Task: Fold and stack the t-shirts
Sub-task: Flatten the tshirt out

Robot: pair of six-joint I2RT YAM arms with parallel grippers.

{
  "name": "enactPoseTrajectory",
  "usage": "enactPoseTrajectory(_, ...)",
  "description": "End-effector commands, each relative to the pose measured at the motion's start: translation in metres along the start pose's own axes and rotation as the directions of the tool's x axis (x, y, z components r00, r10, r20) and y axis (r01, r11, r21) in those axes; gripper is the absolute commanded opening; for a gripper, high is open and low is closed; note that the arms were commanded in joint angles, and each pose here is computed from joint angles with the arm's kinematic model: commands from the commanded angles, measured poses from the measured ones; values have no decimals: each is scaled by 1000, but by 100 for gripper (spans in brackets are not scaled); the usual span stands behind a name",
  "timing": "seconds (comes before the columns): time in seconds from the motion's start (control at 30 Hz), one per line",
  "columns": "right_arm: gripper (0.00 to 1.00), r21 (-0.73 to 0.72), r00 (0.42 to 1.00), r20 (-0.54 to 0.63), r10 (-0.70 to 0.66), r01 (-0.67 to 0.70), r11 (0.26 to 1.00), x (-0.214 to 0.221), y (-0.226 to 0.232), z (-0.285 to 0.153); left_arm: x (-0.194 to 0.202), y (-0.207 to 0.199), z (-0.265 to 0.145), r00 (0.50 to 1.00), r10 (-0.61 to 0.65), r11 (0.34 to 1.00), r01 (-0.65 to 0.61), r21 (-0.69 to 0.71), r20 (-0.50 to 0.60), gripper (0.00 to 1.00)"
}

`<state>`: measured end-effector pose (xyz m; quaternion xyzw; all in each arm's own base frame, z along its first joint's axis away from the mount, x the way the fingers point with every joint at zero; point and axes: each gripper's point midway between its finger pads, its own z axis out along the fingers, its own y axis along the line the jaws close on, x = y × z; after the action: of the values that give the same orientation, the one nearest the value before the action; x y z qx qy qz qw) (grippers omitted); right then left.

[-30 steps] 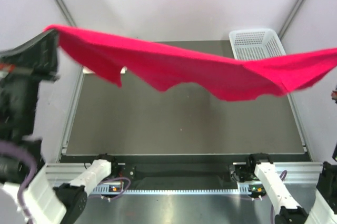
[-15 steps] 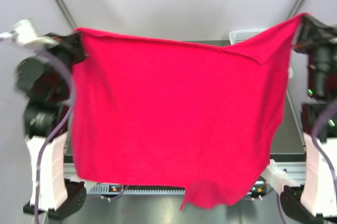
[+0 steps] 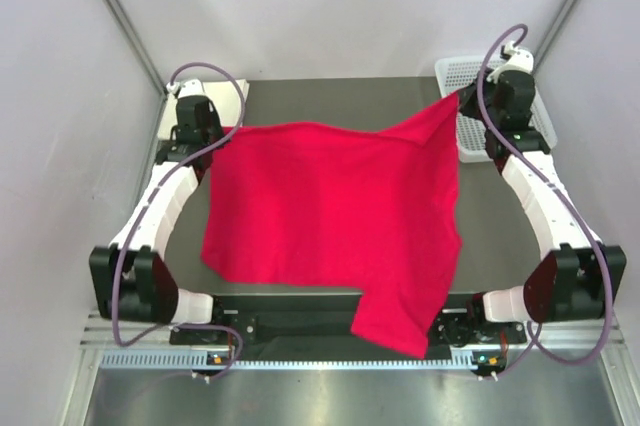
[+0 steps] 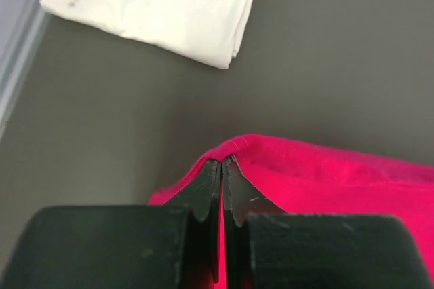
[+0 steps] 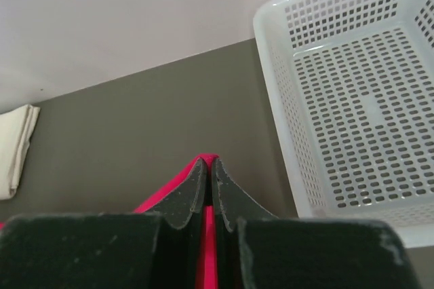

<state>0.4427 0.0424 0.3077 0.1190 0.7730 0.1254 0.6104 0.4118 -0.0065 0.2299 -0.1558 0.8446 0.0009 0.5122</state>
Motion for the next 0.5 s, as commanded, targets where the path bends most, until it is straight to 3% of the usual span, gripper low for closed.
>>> enactPoseTrajectory(0.0,0,-73,992,123,17,-9,997,-29,20,16,-34,-1,34,989,-58,997,52,50,132,0)
enactPoseTrajectory(0.27,0,-37,1000,-10,-2,1,999,13,12,31,-6,-8,87,995,-97,983,99,152,-21,0)
enactPoseTrajectory(0.47,0,-2,995,-98,4,-4,1000,39,4,9,19,5,97,984,-128,986,140,94,-124,0)
